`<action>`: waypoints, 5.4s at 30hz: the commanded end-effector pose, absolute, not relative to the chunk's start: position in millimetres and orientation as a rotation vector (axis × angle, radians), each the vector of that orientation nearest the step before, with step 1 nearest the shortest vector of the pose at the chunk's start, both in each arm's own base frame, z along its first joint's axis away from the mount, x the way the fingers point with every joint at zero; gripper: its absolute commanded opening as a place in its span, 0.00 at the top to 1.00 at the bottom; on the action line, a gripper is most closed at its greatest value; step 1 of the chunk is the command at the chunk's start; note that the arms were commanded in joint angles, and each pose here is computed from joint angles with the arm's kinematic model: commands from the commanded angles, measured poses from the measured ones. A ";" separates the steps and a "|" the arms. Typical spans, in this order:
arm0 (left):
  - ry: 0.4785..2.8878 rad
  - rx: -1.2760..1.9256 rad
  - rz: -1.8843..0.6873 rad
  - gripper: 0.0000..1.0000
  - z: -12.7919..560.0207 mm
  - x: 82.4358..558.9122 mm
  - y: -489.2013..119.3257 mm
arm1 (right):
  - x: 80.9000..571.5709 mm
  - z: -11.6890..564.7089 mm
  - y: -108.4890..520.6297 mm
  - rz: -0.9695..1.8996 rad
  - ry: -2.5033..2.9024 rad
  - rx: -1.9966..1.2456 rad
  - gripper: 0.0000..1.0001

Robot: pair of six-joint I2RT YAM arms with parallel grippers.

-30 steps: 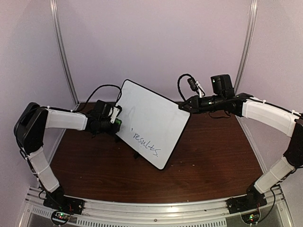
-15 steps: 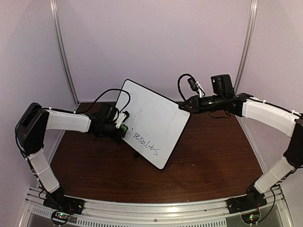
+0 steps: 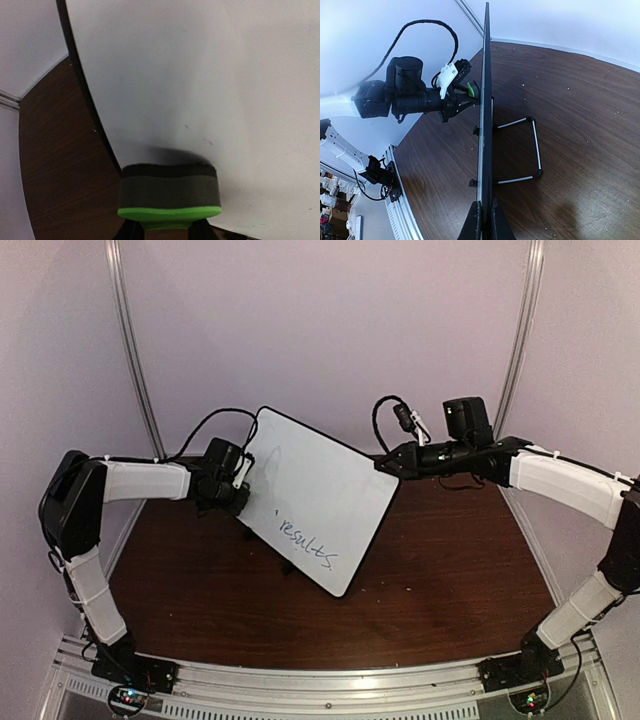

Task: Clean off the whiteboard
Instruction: Erase the center of the whiteboard.

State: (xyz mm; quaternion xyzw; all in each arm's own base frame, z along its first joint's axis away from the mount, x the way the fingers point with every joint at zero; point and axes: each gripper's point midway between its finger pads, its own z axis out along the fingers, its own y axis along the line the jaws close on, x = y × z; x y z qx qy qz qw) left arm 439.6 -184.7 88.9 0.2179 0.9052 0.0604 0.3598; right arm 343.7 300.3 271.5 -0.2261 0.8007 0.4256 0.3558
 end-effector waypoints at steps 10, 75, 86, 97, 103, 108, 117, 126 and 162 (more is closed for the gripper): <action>2.274 0.759 -0.009 0.92 84.4 419.5 -249.1 | 317.1 271.0 324.4 1.198 2.045 -0.748 1.00; 2.193 0.908 -0.020 0.94 89.4 361.2 -322.0 | 317.1 265.9 327.6 1.199 2.054 -0.755 1.00; 2.182 0.626 0.229 0.97 121.7 433.0 -236.0 | 316.2 266.8 327.2 1.197 2.055 -0.754 1.00; 2.150 0.742 0.141 0.97 109.4 412.4 -266.1 | 316.0 267.0 327.3 1.197 2.055 -0.754 1.00; 2.097 0.846 0.044 0.96 106.8 383.3 -307.6 | 317.1 265.9 327.6 1.199 2.057 -0.753 1.00; 2.071 0.839 -0.005 0.97 115.5 384.2 -317.6 | 316.2 267.4 328.1 1.198 2.056 -0.756 1.00; 2.179 0.731 0.186 0.97 104.7 413.4 -258.9 | 316.3 267.3 328.1 1.194 2.056 -0.758 1.00; 2.240 0.767 0.127 0.98 91.7 409.0 -250.3 | 316.8 268.5 328.3 1.194 2.053 -0.760 1.00; 2.207 0.836 0.048 0.98 87.9 384.8 -285.7 | 314.0 267.9 326.1 1.190 2.051 -0.758 1.00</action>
